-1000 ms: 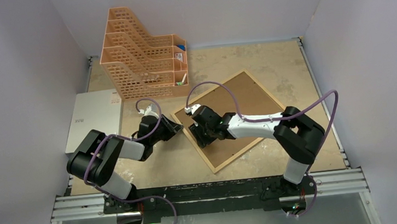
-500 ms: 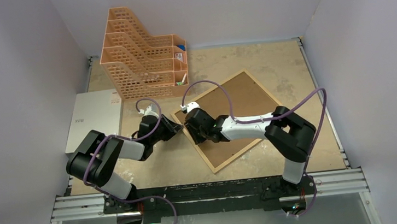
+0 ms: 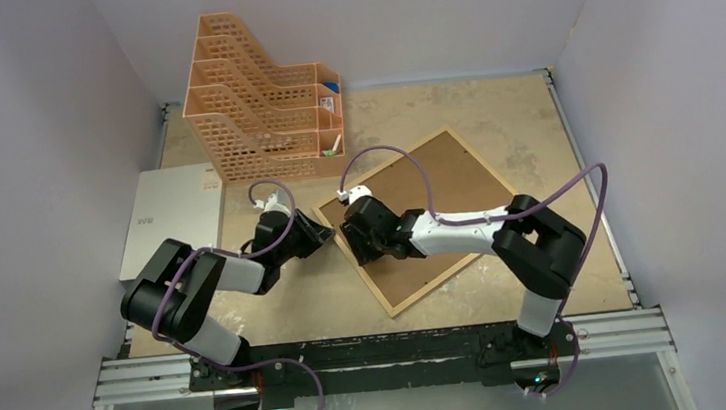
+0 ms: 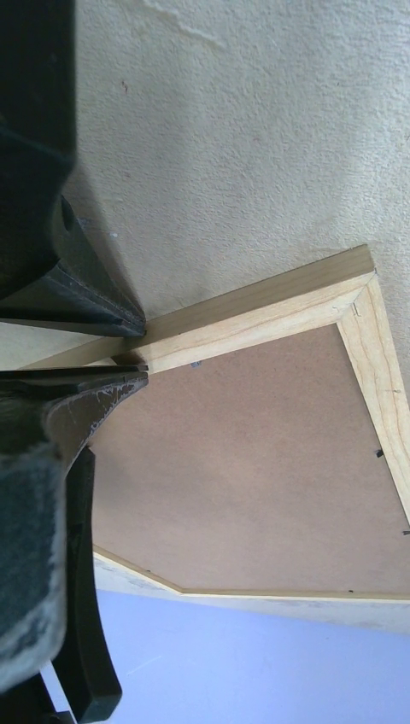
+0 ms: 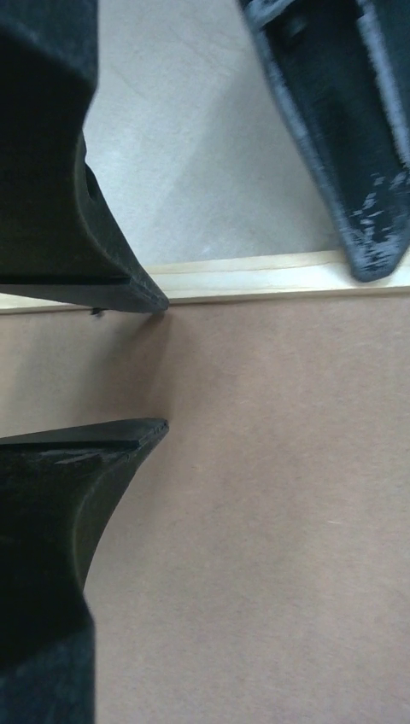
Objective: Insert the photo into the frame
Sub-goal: Install the photo frame at the center of the board.
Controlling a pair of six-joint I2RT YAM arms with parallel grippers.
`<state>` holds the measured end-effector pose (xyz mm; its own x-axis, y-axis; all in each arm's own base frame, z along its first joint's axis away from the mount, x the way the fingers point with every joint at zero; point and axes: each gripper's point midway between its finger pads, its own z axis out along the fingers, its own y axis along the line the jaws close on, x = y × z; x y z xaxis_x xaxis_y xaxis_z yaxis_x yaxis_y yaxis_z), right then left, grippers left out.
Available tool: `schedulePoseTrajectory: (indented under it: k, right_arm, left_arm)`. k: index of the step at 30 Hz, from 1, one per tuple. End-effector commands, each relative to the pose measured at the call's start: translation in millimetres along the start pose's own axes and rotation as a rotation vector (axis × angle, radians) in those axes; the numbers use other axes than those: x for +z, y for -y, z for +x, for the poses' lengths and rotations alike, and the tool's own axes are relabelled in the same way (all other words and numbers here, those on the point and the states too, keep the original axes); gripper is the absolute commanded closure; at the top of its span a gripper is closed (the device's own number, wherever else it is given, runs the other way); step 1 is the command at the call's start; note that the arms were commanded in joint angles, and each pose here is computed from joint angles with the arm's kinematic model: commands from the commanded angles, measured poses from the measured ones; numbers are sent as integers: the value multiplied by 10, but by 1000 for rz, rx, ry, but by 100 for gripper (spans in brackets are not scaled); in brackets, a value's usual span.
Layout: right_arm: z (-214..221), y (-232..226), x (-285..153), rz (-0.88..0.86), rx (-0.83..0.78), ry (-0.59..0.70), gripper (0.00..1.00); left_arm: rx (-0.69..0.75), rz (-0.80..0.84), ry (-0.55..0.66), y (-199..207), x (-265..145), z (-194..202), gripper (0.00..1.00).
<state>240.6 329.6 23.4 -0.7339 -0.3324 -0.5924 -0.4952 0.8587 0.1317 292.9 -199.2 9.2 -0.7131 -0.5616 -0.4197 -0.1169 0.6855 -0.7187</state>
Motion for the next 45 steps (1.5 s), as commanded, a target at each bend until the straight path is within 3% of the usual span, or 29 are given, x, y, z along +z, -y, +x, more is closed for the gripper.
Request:
schedulePoseTrajectory:
  k: [1, 34, 45]
  right_arm:
    - [726, 215, -219, 73, -4, -270, 47]
    - [1083, 200, -174, -24, -143, -363, 50]
    - [1306, 298, -150, 51, -151, -429, 54]
  left_arm:
    - [43, -424, -250, -1182, -400, 742, 75]
    - [40, -432, -242, -1206, -404, 740, 76]
    - [42, -431, -233, -1189, -394, 712, 76]
